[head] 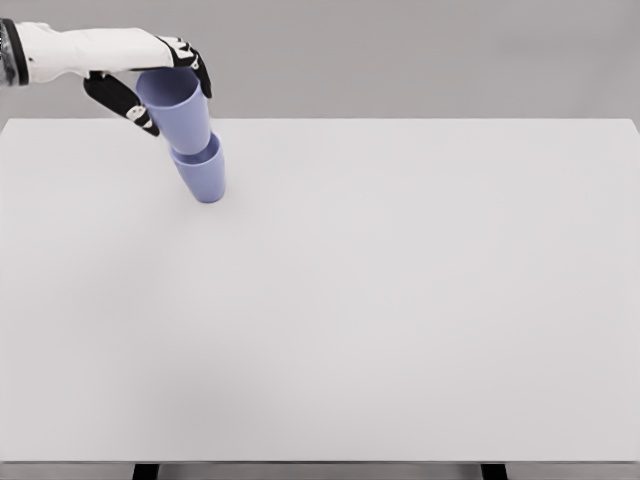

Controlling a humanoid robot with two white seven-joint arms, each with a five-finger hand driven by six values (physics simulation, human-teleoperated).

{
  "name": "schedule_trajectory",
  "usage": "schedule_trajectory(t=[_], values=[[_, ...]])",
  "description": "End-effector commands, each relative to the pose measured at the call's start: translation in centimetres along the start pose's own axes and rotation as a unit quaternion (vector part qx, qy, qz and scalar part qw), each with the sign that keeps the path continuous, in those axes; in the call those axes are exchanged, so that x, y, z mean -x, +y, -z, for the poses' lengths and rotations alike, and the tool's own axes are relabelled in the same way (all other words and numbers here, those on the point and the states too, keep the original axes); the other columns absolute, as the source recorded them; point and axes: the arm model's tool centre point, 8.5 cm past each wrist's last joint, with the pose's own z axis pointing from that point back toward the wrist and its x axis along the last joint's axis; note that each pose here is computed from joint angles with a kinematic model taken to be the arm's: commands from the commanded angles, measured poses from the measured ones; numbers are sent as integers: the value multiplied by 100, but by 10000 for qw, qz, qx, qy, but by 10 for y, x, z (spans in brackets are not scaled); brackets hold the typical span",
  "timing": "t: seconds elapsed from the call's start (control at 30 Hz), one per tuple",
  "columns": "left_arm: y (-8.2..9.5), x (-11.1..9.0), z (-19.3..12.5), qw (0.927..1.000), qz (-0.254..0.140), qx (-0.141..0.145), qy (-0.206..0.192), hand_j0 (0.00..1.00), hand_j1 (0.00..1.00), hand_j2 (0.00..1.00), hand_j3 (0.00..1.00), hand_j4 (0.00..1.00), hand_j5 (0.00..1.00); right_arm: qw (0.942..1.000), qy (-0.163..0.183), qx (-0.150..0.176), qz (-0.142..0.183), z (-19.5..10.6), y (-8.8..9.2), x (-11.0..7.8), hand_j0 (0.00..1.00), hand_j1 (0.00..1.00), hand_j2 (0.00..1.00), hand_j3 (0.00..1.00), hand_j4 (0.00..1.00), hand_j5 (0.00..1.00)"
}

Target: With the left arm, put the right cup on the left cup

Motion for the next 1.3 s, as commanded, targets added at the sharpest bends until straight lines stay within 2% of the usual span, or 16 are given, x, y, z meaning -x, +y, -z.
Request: schedule_trajectory(t=[0.0, 0.37, 1.27], values=[[2, 10, 6, 9999, -89, -34, 140, 40, 40, 40, 40, 40, 40, 10000, 1, -3, -5, 0, 0, 0, 100, 100, 100, 100, 100, 100], [-3, 13, 21, 9998, -153, 15, 162, 41, 41, 41, 41, 41, 41, 10000, 1, -3, -5, 0, 0, 0, 100, 100, 100, 100, 100, 100], [-7, 20, 22, 9994, -218, -18, 265, 41, 41, 41, 41, 41, 41, 10000, 1, -3, -5, 0, 0, 0, 100, 100, 100, 100, 100, 100]])
